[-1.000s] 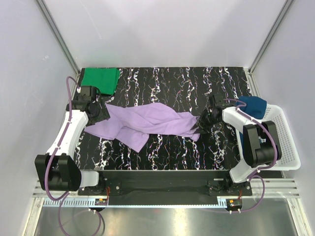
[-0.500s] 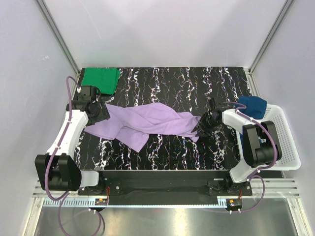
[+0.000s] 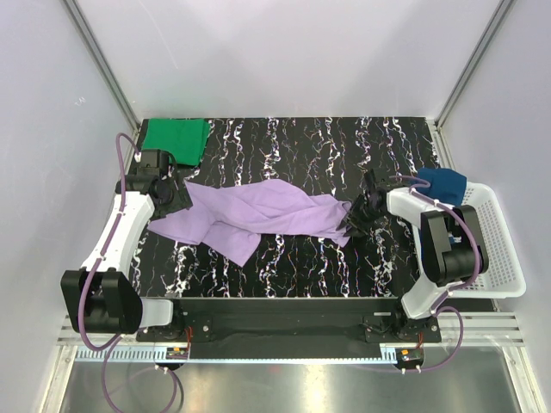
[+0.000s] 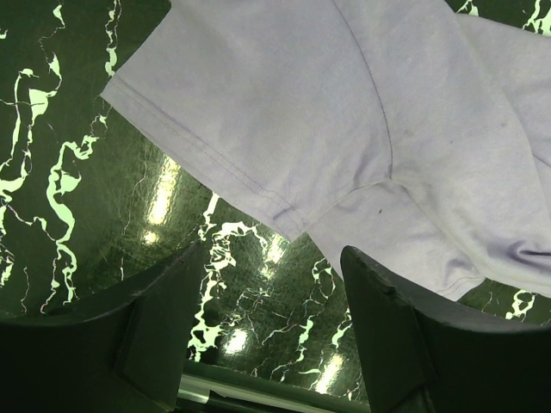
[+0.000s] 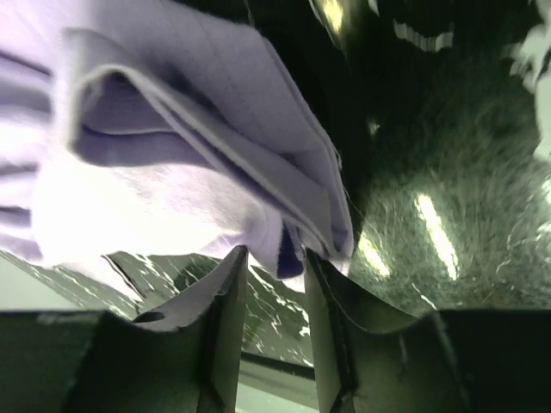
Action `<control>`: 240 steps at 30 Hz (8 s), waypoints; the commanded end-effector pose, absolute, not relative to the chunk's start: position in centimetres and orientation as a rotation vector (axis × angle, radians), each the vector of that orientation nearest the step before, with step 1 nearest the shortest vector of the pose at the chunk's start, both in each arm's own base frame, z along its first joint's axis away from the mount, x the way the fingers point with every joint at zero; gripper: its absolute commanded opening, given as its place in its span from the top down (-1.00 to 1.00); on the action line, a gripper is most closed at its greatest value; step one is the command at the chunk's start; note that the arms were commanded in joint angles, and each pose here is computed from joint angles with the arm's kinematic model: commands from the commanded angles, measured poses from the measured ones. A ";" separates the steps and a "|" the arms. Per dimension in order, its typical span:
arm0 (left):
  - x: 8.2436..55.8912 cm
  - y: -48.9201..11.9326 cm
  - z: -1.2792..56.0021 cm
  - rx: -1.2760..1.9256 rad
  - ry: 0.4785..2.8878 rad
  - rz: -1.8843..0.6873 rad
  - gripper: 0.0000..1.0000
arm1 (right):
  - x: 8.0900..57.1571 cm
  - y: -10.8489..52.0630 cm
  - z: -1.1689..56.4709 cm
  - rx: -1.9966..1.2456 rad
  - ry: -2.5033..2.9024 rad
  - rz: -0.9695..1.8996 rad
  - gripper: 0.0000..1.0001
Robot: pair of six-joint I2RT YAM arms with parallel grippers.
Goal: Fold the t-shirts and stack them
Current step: Flatten the tshirt out, then fold the tshirt
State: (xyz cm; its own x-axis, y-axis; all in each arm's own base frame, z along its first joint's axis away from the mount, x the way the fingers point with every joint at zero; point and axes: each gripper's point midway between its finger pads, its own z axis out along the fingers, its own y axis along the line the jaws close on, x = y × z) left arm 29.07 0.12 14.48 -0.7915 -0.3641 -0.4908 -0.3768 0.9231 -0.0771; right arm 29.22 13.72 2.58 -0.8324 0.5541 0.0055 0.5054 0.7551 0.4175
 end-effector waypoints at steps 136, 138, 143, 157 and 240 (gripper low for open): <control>38.1 8.9 40.0 -0.903 1.654 -0.270 1.00 | 40.3 11.8 24.5 0.355 2.468 0.551 1.00; 37.8 8.3 43.8 -0.863 1.582 -0.324 1.00 | 41.5 10.7 28.1 0.351 2.361 0.503 1.00; 34.3 6.1 57.4 -0.668 1.251 -0.449 1.00 | 42.9 9.4 36.9 0.308 2.093 0.466 1.00; 17.7 -1.3 79.1 -0.171 0.624 -0.581 1.00 | 34.7 7.3 62.6 -0.011 1.301 0.380 1.00; 55.0 3.0 31.5 -0.352 1.593 -0.382 1.00 | 51.4 9.5 24.7 0.183 1.786 0.418 1.00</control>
